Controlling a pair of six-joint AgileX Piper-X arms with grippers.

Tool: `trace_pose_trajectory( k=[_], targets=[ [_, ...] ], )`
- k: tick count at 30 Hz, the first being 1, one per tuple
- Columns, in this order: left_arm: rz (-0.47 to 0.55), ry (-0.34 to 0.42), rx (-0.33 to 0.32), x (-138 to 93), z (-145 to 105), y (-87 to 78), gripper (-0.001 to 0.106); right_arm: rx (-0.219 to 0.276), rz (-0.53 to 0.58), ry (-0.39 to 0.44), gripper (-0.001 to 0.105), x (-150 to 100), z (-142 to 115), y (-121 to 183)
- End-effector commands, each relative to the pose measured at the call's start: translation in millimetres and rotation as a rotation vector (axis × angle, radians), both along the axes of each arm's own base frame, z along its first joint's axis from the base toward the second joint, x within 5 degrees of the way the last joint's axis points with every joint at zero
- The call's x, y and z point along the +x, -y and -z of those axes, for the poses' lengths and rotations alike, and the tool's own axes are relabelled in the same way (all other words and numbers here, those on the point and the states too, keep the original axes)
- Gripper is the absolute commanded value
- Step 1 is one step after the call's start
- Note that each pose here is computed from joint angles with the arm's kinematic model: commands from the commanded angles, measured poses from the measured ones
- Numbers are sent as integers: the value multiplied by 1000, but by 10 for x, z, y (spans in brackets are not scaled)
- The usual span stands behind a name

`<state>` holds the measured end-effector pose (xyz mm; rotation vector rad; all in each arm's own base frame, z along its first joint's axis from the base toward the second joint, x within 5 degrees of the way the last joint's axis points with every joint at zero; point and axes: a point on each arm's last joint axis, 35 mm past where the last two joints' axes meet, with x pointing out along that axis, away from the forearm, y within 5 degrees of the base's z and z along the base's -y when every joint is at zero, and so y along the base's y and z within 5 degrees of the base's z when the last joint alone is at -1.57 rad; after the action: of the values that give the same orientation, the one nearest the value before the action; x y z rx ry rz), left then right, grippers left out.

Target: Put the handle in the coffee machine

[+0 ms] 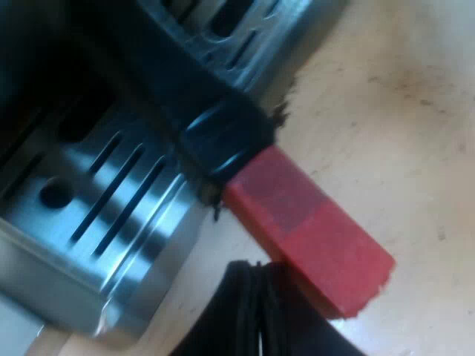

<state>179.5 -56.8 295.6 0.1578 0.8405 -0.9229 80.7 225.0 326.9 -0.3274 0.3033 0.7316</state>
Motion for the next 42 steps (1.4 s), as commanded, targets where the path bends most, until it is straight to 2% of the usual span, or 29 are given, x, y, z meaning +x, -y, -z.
trace_pose_trajectory(
  k=[1, 7, 11, 15, 17, 22, 25, 27, 30, 31, 35, 40, 42],
  targets=[
    [108, 3, -96, -38, -53, 135, 1, -2, -17, -10, 70, 10, -51, 17],
    [181, 140, -116, 18, -130, 267, 1, -34, -20, -21, 70, 4, -21, 32],
    [258, 221, -181, 35, -207, 376, 1, -34, -18, -20, 70, 5, -21, 33],
    [300, 259, -197, 25, -238, 460, 1, -35, -13, -17, 70, 6, -22, 34],
    [279, 270, -182, 29, -246, 439, 1, -37, 1, -10, 70, 10, -23, 37],
    [148, 320, -96, 6, -313, 273, 1, -37, 1, -11, 70, 10, -23, 37],
    [100, 251, -58, -97, -320, 160, 1, -37, 1, -11, 70, 10, -23, 37],
    [54, 186, 13, -162, -275, 101, 1, -37, 1, -11, 70, 10, -23, 37],
    [42, 98, 76, -214, -181, 73, 1, -36, -2, -12, 70, 9, -23, 37],
    [43, 87, 79, -213, -166, 73, 1, -36, -7, -14, 70, 8, -22, 35],
    [-5, 44, 163, -143, -58, 65, 1, -38, -27, -26, 70, 1, -15, 33],
    [17, -29, 168, -6, 87, 113, 1, -72, -30, -38, 70, -5, 18, 50],
    [51, -49, 129, 45, 130, 146, 1, -72, -43, -46, 70, -9, 21, 48]
  ],
)
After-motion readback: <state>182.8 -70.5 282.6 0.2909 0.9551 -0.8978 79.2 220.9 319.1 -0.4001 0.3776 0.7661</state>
